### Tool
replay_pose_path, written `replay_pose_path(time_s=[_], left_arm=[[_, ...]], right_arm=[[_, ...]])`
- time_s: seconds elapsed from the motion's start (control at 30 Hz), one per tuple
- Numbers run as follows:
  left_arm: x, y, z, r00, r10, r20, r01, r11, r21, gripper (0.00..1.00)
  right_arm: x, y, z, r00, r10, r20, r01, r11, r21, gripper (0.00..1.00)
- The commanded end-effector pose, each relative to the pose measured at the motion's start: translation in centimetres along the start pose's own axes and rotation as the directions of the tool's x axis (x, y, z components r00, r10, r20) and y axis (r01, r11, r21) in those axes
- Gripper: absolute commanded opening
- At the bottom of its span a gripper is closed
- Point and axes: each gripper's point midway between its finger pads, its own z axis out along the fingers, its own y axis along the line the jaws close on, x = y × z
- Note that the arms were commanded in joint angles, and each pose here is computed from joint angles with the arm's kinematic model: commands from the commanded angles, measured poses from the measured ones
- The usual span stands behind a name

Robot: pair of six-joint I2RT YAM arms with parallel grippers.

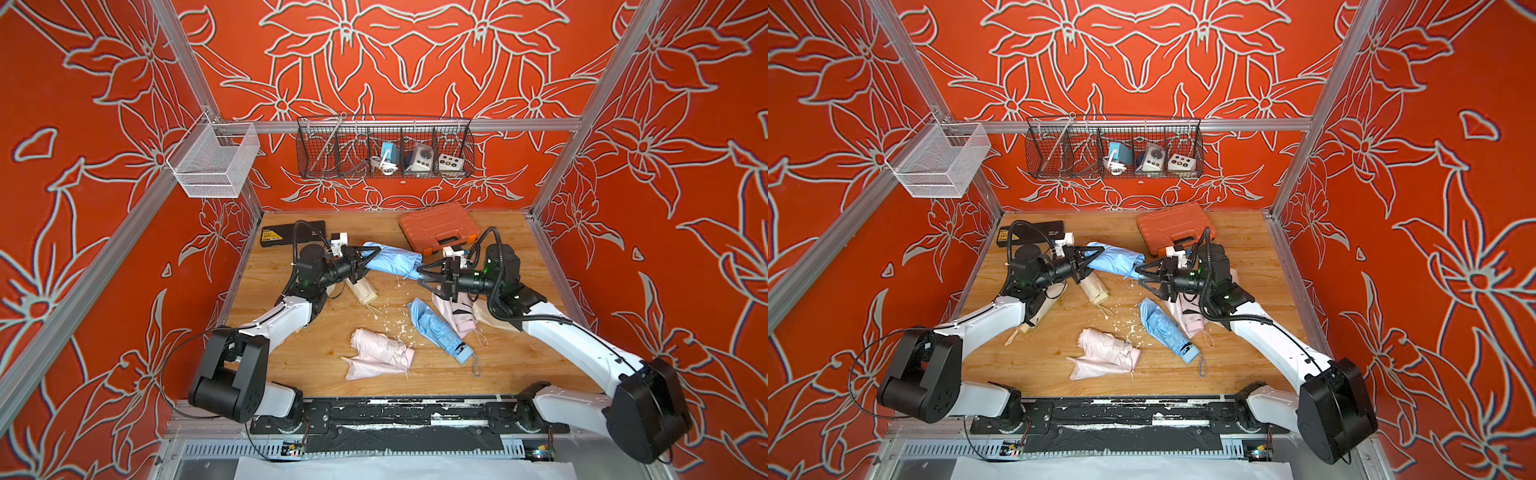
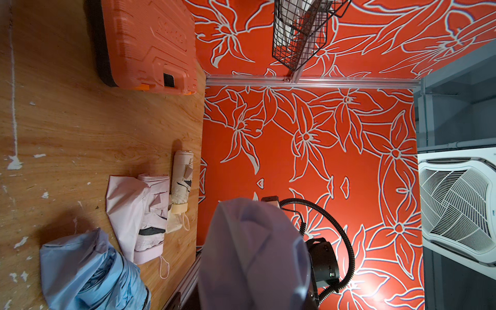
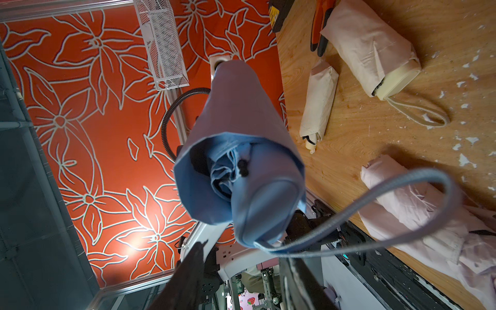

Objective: Take umbrellas out of sleeves
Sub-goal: Take out the umbrella from the umbrella sleeve.

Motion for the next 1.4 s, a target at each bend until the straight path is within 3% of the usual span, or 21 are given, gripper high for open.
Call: replay_pose_path(time_s=[0.0, 0.73, 1.07, 1.37], left_arm=[[0.7, -3.4, -0.5, 0.997, 0.074, -0.01, -0.073, 0.993, 0.094, 0.18], [1.4, -2.8, -0.9, 0.997, 0.073, -0.018, -0.071, 0.994, 0.087, 0.19], [0.6, -3.5, -0.6, 0.996, 0.086, -0.007, -0.085, 0.992, 0.097, 0.19], [0.6, -3.5, -0.5, 0.997, 0.08, -0.01, -0.078, 0.992, 0.096, 0.19]], right_arm=[[-0.4, 0.6, 0.3, 1.0, -0.015, 0.006, 0.015, 1.0, -0.004, 0.48], [-1.0, 2.2, 0.9, 1.0, -0.03, -0.002, 0.03, 0.999, -0.027, 0.46], [0.9, 0.4, -0.3, 1.0, 0.002, -0.025, -0.002, 1.0, 0.021, 0.53], [0.6, 0.8, 0.2, 1.0, -0.003, -0.028, 0.003, 1.0, 0.006, 0.55]])
